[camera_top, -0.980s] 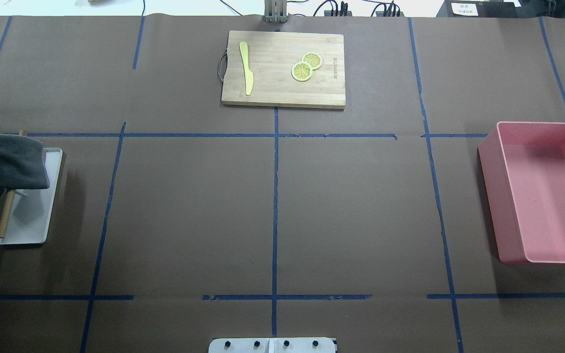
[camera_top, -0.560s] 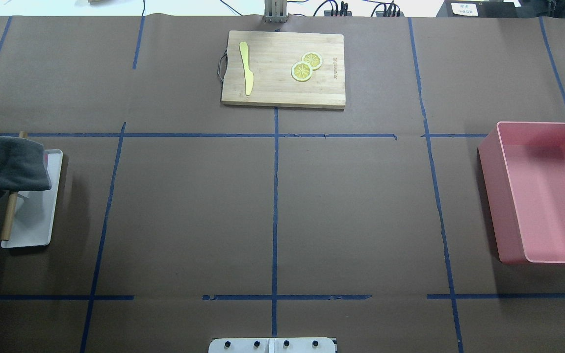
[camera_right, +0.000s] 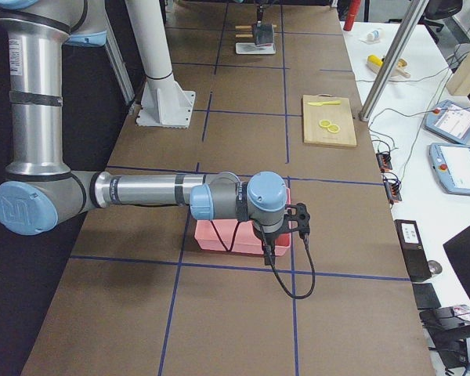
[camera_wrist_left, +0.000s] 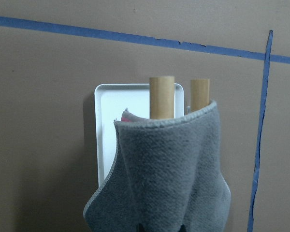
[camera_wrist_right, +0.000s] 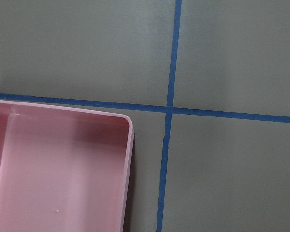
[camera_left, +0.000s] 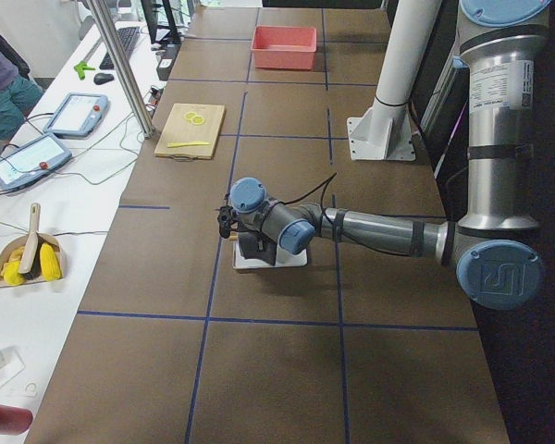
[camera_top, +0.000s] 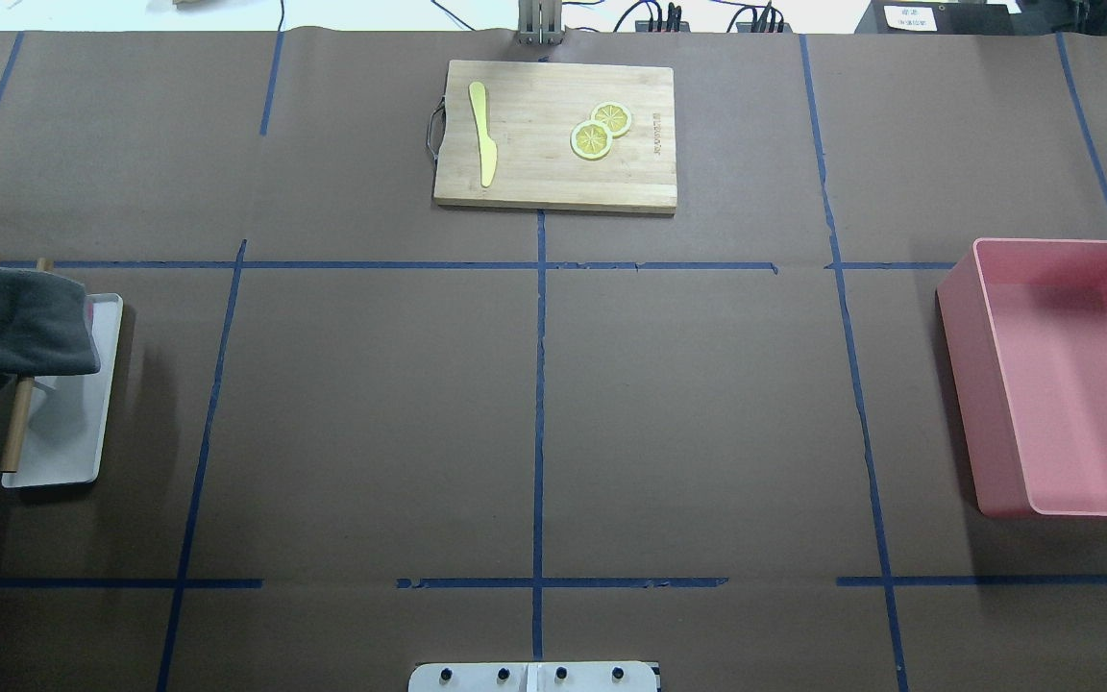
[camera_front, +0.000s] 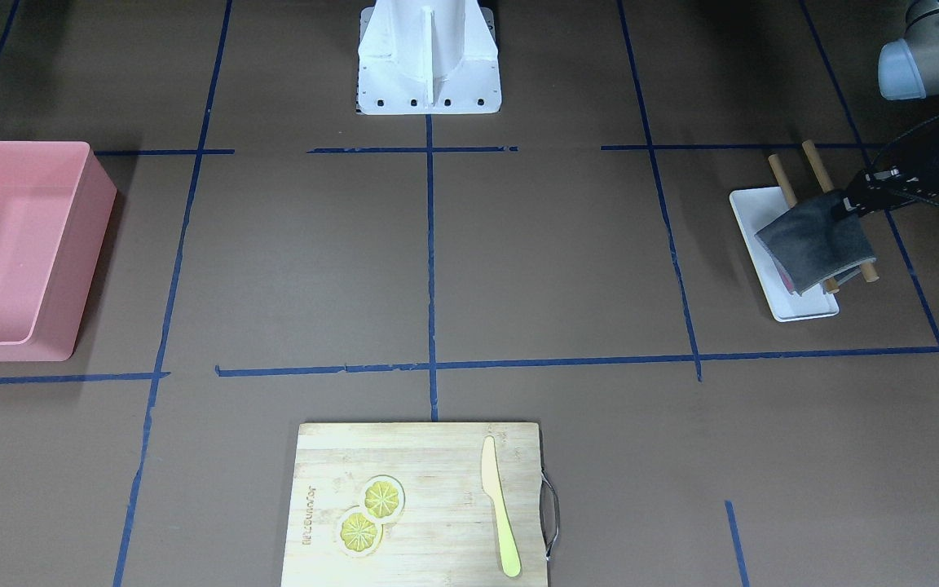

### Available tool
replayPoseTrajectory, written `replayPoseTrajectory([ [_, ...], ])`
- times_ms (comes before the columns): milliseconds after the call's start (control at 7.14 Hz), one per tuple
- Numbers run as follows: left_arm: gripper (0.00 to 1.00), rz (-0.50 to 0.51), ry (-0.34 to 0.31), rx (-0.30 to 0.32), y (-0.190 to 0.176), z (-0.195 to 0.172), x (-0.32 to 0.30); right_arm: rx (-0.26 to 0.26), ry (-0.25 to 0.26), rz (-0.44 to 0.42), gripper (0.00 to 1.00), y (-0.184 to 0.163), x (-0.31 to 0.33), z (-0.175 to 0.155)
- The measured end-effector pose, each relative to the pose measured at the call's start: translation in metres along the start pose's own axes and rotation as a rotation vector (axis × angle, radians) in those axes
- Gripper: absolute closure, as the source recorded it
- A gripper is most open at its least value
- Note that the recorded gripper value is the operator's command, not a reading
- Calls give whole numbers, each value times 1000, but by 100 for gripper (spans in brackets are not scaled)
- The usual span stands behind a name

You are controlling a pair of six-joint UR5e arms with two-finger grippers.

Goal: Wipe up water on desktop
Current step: 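Close the left gripper on the grey towel's edge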

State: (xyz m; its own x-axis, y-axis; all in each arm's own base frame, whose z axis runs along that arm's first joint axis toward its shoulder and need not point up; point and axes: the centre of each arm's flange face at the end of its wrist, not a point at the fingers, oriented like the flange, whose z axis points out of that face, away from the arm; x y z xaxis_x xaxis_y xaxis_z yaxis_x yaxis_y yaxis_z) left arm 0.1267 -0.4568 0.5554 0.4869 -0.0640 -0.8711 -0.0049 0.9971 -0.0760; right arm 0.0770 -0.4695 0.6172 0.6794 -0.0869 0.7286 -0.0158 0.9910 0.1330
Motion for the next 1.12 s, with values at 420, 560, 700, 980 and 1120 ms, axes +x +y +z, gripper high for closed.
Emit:
replayPoseTrajectory([
  [420, 67, -5, -5, 0, -1, 1, -3, 0, 0, 0, 0, 0, 0, 0],
  [560, 63, -6, -7, 0, -1, 2, -3, 0, 0, 0, 0, 0, 0, 0],
  [700, 63, -7, -8, 1, -2, 2, -4, 0, 0, 0, 0, 0, 0, 0],
  [980, 63, -9, -9, 1, -2, 3, -4, 0, 0, 0, 0, 0, 0, 0],
  [1120, 62, -9, -10, 2, -3, 3, -5, 0, 0, 0, 0, 0, 0, 0],
])
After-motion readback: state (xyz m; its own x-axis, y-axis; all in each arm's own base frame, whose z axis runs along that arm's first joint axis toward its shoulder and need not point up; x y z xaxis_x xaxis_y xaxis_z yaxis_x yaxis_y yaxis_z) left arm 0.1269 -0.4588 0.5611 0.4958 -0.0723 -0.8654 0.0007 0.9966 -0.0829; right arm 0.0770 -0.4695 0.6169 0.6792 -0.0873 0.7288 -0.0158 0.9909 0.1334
